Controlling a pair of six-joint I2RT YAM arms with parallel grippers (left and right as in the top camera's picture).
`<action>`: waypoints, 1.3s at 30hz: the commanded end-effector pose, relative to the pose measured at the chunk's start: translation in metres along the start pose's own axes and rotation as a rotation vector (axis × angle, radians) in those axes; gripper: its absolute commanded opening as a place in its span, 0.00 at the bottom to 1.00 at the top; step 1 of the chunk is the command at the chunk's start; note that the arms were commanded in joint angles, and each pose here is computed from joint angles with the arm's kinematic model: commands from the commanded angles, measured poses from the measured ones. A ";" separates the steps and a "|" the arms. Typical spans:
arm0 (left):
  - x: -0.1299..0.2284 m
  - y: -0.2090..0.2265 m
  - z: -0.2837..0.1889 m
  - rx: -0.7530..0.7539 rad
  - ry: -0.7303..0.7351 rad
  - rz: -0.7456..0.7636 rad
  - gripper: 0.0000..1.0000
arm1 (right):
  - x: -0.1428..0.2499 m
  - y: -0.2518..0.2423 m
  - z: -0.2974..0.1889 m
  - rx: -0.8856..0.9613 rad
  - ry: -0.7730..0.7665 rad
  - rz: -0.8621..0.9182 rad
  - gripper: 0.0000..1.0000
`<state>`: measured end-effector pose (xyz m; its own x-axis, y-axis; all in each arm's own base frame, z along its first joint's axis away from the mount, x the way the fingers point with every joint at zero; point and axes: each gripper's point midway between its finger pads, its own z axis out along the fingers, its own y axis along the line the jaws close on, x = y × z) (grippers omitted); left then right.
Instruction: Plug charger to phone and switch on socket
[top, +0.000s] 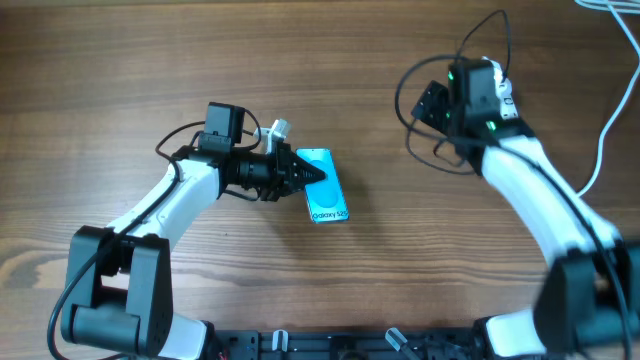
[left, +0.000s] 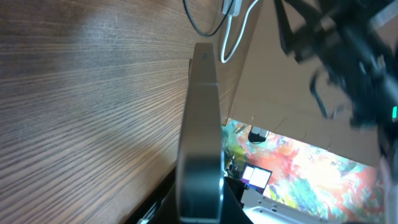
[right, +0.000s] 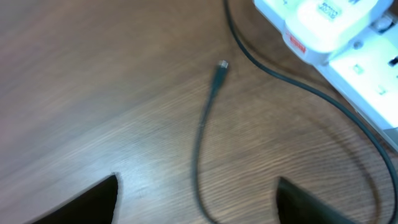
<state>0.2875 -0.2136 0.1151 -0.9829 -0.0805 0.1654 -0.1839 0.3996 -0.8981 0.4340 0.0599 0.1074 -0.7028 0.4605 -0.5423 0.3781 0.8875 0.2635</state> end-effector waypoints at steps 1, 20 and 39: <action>0.004 -0.004 0.003 0.017 0.023 0.032 0.04 | -0.025 0.017 0.041 0.035 0.039 -0.024 0.69; 0.015 -0.007 0.014 0.010 0.063 0.049 0.04 | 0.024 -0.015 0.149 0.138 0.203 0.012 0.46; -0.021 -0.002 -0.022 0.053 -0.070 0.035 0.04 | 0.054 0.061 -0.055 -0.466 0.533 -0.452 0.04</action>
<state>0.2901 -0.2125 0.1151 -0.9847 -0.0854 0.1517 -0.1734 0.4006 -0.8997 0.4039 0.1050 0.0600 -0.9914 0.0810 -0.1029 0.0466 0.9524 0.3012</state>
